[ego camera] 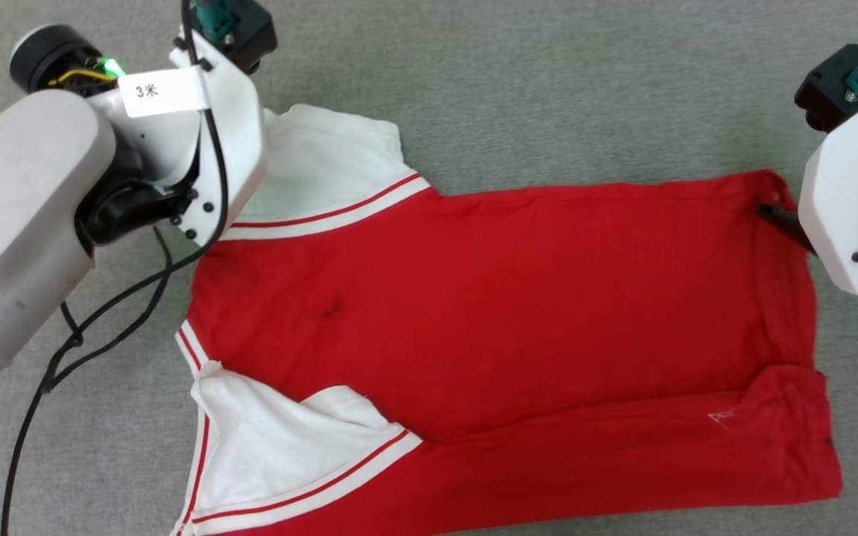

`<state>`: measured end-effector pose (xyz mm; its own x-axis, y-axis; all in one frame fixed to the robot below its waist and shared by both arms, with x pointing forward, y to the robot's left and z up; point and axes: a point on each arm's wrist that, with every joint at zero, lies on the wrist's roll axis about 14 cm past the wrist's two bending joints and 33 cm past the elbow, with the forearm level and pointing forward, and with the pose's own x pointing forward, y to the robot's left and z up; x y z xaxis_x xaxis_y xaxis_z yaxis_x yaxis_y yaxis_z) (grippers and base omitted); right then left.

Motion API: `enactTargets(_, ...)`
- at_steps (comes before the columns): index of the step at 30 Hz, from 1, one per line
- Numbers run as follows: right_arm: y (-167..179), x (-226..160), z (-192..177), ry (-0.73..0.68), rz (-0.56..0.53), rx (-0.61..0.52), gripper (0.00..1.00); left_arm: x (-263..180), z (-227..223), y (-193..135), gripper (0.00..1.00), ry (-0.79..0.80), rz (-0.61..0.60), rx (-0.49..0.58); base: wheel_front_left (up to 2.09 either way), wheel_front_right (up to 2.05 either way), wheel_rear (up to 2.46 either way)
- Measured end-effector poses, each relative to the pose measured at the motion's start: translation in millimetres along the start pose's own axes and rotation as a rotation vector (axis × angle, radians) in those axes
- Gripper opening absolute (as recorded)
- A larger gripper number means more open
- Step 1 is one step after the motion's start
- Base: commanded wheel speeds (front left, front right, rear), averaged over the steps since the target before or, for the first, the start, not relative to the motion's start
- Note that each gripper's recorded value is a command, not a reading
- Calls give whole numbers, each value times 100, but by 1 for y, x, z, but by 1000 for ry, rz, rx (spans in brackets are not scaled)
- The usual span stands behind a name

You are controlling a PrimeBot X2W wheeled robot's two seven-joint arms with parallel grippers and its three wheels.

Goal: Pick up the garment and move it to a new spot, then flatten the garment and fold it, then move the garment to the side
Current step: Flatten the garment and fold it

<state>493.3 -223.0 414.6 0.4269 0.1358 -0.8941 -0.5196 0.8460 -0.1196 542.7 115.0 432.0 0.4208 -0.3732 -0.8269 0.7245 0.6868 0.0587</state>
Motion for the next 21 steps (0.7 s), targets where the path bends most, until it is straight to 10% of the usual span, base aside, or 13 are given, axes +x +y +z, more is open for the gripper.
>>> enactTargets(11,6,46,-29,77,43,38,100,12,-12,0,0,6,-18,10,0,0,0)
enactTargets(13,8,46,-28,53,50,49,0,12,-11,-1,0,2,-20,14,0,0,0)
enactTargets(21,7,22,-6,-135,39,92,0,-17,7,-5,0,-100,2,32,0,0,0)
